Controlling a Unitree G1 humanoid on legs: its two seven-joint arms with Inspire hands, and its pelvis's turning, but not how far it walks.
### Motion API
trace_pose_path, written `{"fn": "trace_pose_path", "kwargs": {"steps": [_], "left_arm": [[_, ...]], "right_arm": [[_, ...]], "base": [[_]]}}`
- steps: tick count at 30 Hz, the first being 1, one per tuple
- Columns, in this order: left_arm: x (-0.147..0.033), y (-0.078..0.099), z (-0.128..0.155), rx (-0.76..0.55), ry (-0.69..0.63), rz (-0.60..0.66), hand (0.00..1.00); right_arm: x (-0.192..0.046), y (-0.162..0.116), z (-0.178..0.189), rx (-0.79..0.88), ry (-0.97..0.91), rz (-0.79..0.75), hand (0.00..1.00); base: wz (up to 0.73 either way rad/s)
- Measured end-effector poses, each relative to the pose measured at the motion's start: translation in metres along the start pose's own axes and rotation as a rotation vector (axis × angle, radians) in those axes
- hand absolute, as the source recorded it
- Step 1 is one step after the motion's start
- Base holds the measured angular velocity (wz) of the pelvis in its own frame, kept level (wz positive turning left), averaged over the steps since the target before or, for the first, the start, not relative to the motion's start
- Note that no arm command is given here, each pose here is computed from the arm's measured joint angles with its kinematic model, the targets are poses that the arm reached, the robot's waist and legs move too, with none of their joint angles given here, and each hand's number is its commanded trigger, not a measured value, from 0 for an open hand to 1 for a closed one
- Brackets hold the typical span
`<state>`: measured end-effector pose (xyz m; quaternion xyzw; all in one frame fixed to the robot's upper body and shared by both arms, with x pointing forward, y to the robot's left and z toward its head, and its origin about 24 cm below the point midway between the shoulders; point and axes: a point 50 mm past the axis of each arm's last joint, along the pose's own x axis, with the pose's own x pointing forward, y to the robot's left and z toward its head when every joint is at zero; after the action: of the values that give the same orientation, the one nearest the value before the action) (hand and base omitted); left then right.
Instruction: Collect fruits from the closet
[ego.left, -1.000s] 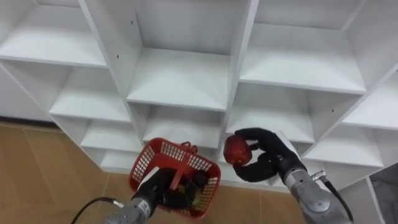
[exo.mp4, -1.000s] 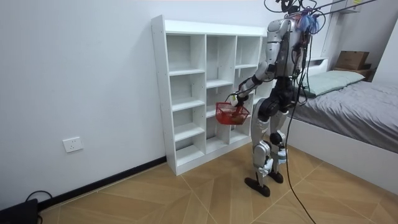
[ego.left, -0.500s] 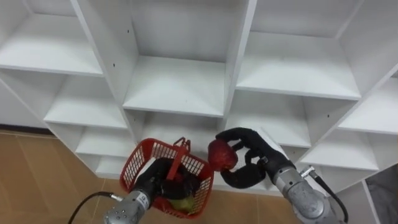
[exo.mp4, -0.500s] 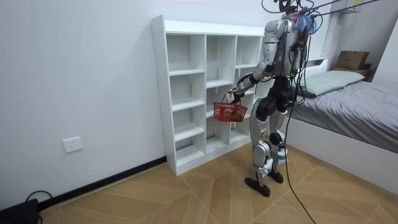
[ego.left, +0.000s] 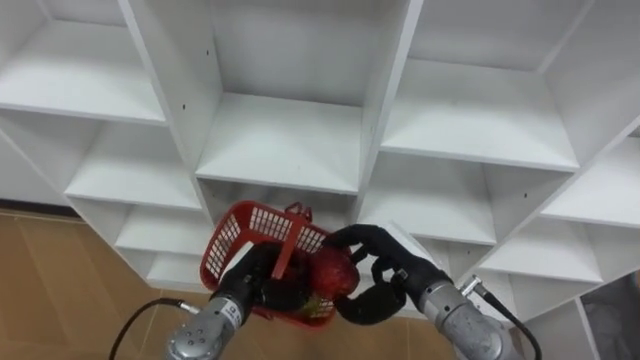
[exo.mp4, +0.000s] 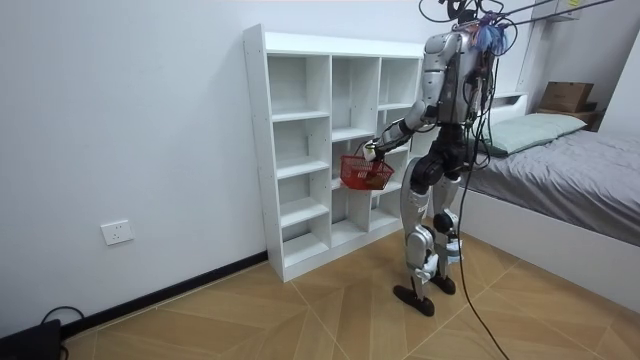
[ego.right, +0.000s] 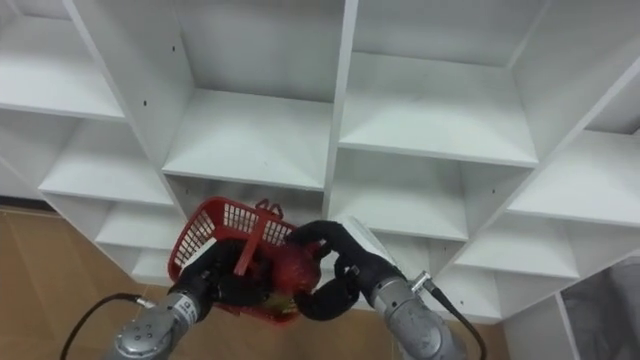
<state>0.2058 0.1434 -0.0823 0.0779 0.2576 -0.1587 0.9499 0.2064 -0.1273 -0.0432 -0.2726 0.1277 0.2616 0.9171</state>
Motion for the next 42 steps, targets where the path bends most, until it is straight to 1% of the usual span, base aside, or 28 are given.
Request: {"fn": "trace_pose_path", "kwargs": {"steps": [8,19,31,41,42], "left_arm": [[-0.006,-0.003,-0.007,-0.009,0.014,-0.003,1.00],[-0.008,-0.003,-0.006,-0.004,0.010,-0.012,1.00],[-0.010,0.000,0.008,0.106,-0.040,-0.021,1.00],[-0.012,-0.007,0.016,0.146,-0.078,-0.085,1.00],[-0.012,-0.011,0.021,0.149,-0.097,-0.108,1.00]], "right_arm": [[-0.005,0.006,-0.006,0.013,0.023,0.011,1.00],[-0.007,0.008,-0.010,0.020,0.038,0.005,1.00],[-0.007,0.005,-0.009,0.015,0.031,-0.017,1.00],[-0.006,0.003,-0.020,-0.042,0.092,0.025,1.00],[-0.005,0.005,-0.023,-0.050,0.107,0.043,1.00]], "base": [[0.00],[0.00],[0.00],[0.00],[0.00]]}}
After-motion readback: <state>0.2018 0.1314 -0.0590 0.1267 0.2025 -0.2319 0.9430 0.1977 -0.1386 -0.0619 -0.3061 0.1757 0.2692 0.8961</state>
